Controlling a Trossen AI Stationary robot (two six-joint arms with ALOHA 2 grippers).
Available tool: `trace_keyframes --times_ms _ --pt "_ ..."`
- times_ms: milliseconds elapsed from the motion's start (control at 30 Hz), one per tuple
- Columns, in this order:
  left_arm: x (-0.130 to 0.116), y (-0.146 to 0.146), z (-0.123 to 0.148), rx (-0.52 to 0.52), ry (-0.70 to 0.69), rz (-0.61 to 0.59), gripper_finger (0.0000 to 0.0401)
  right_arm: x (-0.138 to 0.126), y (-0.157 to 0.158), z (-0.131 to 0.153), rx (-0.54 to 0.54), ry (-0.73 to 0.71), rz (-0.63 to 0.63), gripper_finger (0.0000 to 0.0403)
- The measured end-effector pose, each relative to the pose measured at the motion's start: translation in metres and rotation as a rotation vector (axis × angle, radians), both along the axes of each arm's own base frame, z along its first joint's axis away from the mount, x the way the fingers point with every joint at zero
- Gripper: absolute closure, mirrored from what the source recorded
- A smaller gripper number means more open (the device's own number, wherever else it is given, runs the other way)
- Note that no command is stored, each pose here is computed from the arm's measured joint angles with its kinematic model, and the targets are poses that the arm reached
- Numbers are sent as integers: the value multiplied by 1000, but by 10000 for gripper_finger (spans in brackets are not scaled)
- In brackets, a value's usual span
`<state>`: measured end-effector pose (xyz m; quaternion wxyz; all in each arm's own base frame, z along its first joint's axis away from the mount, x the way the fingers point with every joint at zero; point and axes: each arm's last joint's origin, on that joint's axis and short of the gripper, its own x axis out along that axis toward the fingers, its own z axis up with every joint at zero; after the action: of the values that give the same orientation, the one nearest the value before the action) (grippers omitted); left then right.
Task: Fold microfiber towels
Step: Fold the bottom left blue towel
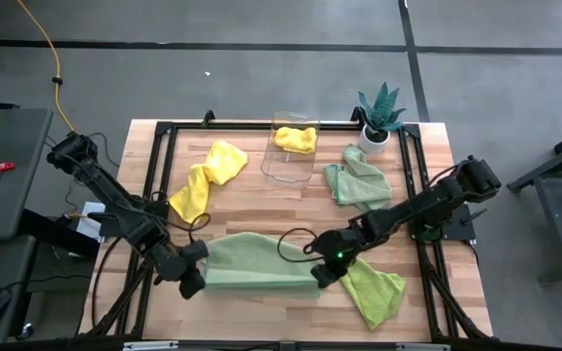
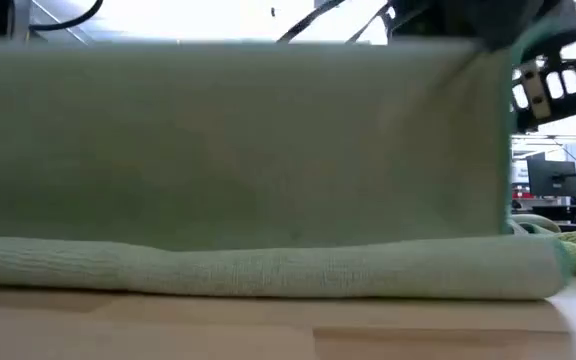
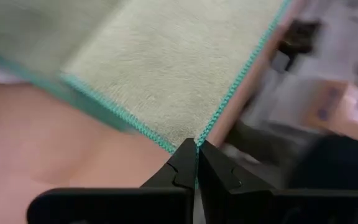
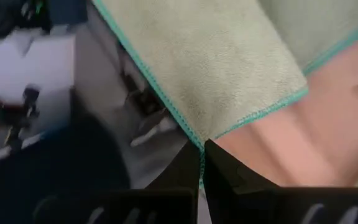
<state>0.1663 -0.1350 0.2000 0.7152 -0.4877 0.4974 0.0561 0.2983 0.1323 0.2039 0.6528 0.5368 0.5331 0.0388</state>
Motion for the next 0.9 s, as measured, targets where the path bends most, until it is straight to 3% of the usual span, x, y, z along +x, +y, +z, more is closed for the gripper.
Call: trace_keyframes --times_ms 233,567,900 --pt "8 0 16 -171 -98 -116 401 4 3 4 101 -69 142 403" --pt "7 -5 11 -236 -9 -165 401 5 12 -2 122 -69 170 403" --pt "9 -18 10 -290 -20 -203 401 4 20 -3 111 -87 171 403"
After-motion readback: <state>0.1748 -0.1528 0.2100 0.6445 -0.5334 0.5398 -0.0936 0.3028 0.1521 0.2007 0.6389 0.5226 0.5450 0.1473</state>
